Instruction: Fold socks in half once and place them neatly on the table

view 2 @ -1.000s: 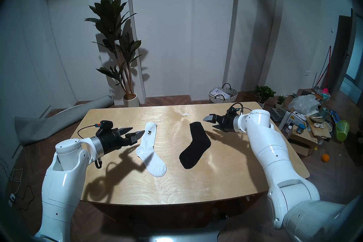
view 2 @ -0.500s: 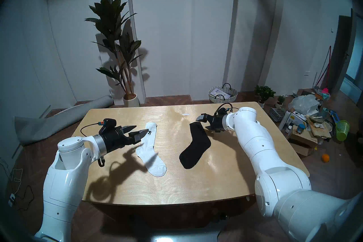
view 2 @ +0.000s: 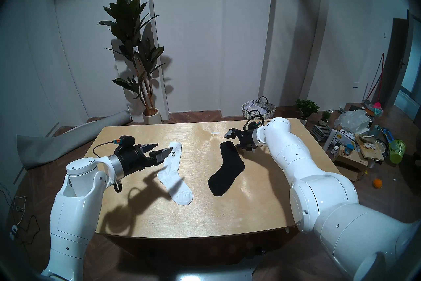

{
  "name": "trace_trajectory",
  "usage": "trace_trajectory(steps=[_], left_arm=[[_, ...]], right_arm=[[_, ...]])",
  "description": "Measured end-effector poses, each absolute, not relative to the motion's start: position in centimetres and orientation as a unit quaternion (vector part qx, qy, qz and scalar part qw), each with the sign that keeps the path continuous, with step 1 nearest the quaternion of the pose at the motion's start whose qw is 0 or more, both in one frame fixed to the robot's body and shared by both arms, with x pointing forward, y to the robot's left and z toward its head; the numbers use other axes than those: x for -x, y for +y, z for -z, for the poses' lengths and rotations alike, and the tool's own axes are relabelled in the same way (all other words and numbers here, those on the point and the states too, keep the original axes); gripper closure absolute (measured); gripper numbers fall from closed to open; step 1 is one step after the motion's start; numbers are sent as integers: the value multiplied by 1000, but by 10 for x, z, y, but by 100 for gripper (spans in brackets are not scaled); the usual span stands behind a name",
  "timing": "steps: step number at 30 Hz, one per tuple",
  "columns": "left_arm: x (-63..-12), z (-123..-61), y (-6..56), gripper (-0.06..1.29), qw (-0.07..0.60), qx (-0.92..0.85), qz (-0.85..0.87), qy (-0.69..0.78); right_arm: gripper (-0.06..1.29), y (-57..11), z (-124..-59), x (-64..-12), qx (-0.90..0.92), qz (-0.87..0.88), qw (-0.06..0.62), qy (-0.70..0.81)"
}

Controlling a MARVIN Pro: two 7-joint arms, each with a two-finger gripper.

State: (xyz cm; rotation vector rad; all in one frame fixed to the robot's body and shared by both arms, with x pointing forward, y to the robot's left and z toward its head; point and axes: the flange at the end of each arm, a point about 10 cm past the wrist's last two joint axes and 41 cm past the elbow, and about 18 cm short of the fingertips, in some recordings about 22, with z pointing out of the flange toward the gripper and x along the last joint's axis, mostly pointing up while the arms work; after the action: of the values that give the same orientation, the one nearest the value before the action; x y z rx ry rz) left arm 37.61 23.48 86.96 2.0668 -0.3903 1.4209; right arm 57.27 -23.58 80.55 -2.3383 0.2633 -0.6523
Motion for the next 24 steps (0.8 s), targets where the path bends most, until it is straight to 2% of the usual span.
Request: trace_trajectory(steps=[24], left_arm=[[-367, -865, 215, -2, 294, -782, -535, -131]], right_arm=[[1, -236, -806, -576, 919, 214, 329, 43]])
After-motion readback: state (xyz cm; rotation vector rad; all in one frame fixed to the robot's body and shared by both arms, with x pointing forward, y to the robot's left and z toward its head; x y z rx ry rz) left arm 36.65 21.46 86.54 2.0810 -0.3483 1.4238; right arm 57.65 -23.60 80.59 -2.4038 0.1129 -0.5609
